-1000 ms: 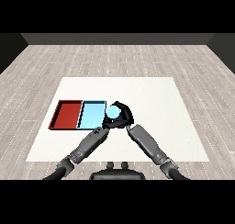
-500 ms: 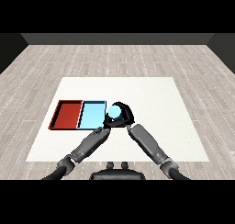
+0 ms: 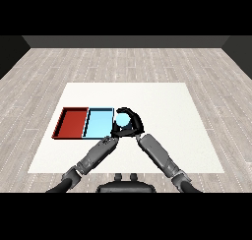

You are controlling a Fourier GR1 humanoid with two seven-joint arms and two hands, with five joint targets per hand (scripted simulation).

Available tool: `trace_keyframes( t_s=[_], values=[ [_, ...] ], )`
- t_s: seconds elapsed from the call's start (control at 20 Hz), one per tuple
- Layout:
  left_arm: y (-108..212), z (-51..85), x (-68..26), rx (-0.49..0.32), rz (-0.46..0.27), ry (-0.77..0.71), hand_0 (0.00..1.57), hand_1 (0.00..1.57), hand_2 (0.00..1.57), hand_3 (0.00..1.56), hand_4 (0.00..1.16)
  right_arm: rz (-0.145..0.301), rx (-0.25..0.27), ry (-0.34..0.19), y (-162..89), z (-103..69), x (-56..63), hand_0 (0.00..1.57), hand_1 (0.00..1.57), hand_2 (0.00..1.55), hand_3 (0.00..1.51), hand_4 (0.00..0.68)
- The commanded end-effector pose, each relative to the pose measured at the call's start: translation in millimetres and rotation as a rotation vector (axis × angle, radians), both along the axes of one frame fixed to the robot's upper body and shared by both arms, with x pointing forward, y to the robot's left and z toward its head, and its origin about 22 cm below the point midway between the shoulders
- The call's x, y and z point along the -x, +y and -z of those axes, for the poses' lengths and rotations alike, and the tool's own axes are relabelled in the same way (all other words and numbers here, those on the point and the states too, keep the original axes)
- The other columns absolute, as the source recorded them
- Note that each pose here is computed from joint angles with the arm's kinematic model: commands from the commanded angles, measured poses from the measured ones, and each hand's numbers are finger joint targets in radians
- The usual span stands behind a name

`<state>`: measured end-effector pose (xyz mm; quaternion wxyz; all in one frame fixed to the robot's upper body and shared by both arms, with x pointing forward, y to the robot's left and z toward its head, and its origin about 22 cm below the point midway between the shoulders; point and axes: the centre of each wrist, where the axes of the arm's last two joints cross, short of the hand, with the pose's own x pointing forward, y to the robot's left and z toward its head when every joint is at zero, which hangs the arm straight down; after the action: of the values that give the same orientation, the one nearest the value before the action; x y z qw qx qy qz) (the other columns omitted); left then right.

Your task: Pick the blue can and put it in the blue box

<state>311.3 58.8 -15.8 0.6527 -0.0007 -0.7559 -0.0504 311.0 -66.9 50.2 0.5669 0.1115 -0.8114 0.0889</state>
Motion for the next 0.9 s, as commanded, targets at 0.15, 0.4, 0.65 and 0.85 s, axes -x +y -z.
trace_keyframes(
  t_s=[0.15, 0.4, 0.65, 0.85],
  values=[
    [-1.9, -18.5, -11.0, 0.018, -0.001, -0.022, 1.57, 1.57, 1.57, 1.48, 1.14, 0.005, 0.039, 0.009, 9.7, 3.7, 5.5, 0.0, 0.0, 0.0, 0.0, 0.0],
    [-0.3, -6.5, -3.9, 0.006, -0.004, -0.014, 1.57, 1.57, 1.57, 1.49, 1.15, 0.029, 0.025, 0.014, -11.3, -5.1, -9.7, 0.0, 0.0, 0.0, 0.0, 0.0],
    [0.1, 5.6, 1.5, 0.021, -0.032, 0.003, 1.57, 1.57, 1.57, 1.49, 1.15, 0.082, -0.109, 0.004, -36.7, -17.0, -20.9, 0.0, 0.0, 0.0, 0.0, 0.0],
    [10.0, 4.1, -4.7, 0.051, -0.062, 0.03, 1.57, 1.57, 1.57, 1.48, 1.14, 0.072, -0.224, -0.007, -76.9, -37.3, -4.1, 0.0, 0.0, 0.0, 0.0, 0.0]
  ],
)
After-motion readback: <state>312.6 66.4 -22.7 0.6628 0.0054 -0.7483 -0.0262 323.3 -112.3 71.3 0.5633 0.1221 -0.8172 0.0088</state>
